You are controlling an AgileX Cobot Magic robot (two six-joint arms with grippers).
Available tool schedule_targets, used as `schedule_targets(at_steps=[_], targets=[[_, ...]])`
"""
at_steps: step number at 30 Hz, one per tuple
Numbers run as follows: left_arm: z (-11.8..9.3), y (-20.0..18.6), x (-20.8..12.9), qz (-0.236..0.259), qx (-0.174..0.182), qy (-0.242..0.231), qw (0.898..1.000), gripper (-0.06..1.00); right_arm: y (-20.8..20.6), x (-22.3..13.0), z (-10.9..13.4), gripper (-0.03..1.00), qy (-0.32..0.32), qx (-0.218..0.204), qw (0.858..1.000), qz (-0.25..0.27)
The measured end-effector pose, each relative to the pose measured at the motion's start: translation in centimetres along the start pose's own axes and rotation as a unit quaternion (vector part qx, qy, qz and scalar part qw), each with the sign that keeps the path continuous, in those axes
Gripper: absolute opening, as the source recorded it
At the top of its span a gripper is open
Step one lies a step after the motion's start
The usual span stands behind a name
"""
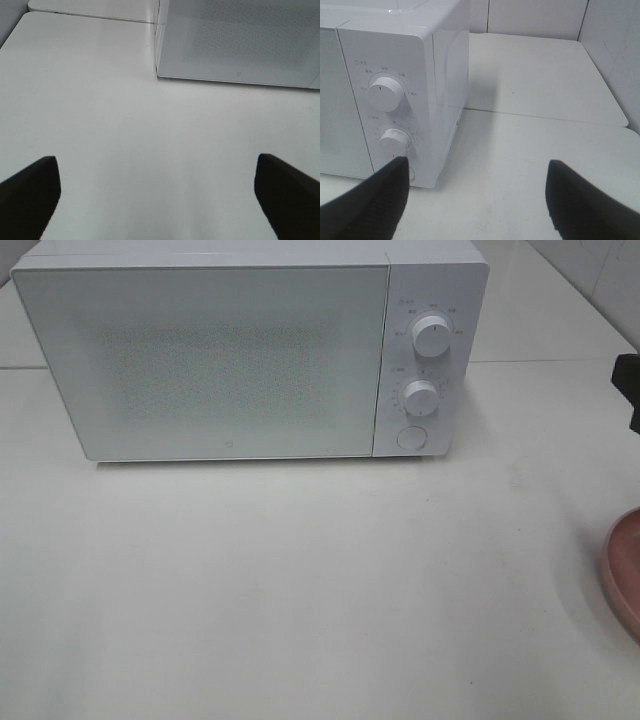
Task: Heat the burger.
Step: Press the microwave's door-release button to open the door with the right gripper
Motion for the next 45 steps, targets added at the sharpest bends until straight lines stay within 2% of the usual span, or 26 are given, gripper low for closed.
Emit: schedule_targets(at_steps=[5,13,18,22,27,37,45], targets=[[0.0,0.0,0.0,0.000,0.000,0.000,1.000,0.97,2.6,-0.8,0.2,0.75,-0.002,0.012,1.000,-0.022],[0.0,0.0,0.0,0.000,0.000,0.000,1.000,0.97,4.5,-2.1,0.2,0.75,0.001,0.016,1.000,-0.025],[0.0,0.0,0.0,0.000,0.000,0.000,1.000,0.97,5.8,-3.6,2.2,0.75,-0.003,0.040,0.999,-0.019],[0.0,0.0,0.0,0.000,0.000,0.000,1.000,0.97,6.1,-4.1,3.4,0.75,-0.016,0.044,0.999,-0.023],[0.0,0.0,0.0,0.000,0.000,0.000,1.000,0.97,6.4,-5.2,5.3,0.75,-0.023,0.035,0.999,-0.016],[0.0,0.0,0.0,0.000,0.000,0.000,1.000,0.97,5.7,-7.7,8.2,0.75,-0.008,-0.019,1.000,0.002],[0.0,0.0,0.0,0.000,0.000,0.000,1.000,0.97,5.2,-9.0,9.8,0.75,-0.015,-0.007,1.000,0.017]])
Point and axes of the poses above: a point on each arm's last joint axis where the gripper is mounted, y pointing out along that axis toward the gripper, z along the wrist's bending axis when the last joint is at zero, x = y × z, the point moved 1 cm from there along y, pointing out along that axis toward the gripper, and after that the axes turned 3 degrees about y, right-handed, at the moved point
